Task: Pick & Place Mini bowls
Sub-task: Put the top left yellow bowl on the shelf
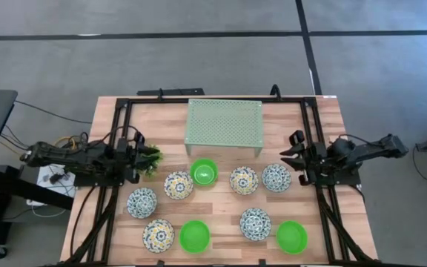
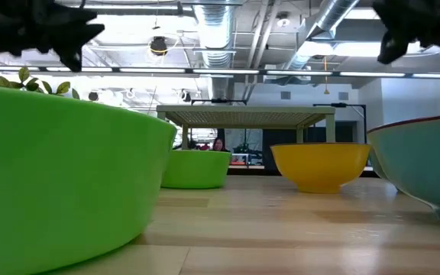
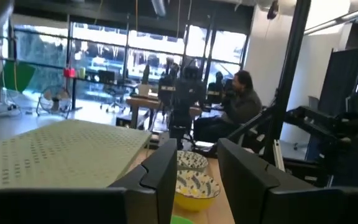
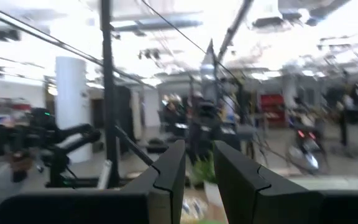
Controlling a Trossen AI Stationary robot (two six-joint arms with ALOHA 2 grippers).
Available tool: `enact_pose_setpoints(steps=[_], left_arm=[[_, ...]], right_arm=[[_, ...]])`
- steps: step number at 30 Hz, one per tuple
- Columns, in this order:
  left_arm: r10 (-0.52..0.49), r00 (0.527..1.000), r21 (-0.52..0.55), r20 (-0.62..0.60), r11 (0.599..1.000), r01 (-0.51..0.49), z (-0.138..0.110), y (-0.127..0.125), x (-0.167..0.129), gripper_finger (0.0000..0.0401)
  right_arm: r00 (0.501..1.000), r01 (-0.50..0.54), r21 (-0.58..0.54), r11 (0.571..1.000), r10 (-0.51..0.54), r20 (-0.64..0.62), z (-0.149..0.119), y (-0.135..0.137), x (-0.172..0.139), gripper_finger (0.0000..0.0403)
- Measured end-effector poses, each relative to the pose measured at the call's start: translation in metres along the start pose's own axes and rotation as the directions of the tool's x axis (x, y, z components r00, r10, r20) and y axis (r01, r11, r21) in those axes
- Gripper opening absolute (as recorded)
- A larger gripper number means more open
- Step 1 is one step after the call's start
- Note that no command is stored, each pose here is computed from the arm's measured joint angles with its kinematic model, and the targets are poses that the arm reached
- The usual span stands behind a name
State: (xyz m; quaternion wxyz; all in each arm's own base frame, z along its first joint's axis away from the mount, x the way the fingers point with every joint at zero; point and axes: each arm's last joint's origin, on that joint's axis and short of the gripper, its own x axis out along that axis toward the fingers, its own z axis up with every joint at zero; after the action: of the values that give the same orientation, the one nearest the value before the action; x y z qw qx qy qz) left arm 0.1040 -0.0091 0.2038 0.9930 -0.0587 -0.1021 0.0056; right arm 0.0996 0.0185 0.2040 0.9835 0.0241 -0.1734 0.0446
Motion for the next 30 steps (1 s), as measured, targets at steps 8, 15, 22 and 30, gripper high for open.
enact_pose_setpoints(steps=[8,15,22,30], left_arm=[[-0.007,0.986,0.050,-0.164,0.999,0.016,0.039,-0.012,0.054,0.0117],[-0.051,0.864,0.011,-0.501,0.998,0.066,0.029,-0.025,0.102,0.0117],[0.004,0.657,0.005,-0.754,1.000,-0.001,-0.001,-0.024,0.110,0.0117],[0.064,0.524,0.050,-0.849,0.998,-0.041,-0.030,-0.021,0.114,0.0117]], right_arm=[[0.995,-0.018,0.042,0.999,0.022,-0.097,0.021,0.005,0.038,0.0079],[0.952,-0.027,-0.019,0.999,0.020,-0.304,0.022,0.012,0.088,0.0079],[0.898,-0.048,-0.065,0.997,0.015,-0.440,0.008,0.017,0.126,0.0079],[0.872,-0.048,-0.073,0.996,0.006,-0.489,-0.002,0.019,0.153,0.0079]])
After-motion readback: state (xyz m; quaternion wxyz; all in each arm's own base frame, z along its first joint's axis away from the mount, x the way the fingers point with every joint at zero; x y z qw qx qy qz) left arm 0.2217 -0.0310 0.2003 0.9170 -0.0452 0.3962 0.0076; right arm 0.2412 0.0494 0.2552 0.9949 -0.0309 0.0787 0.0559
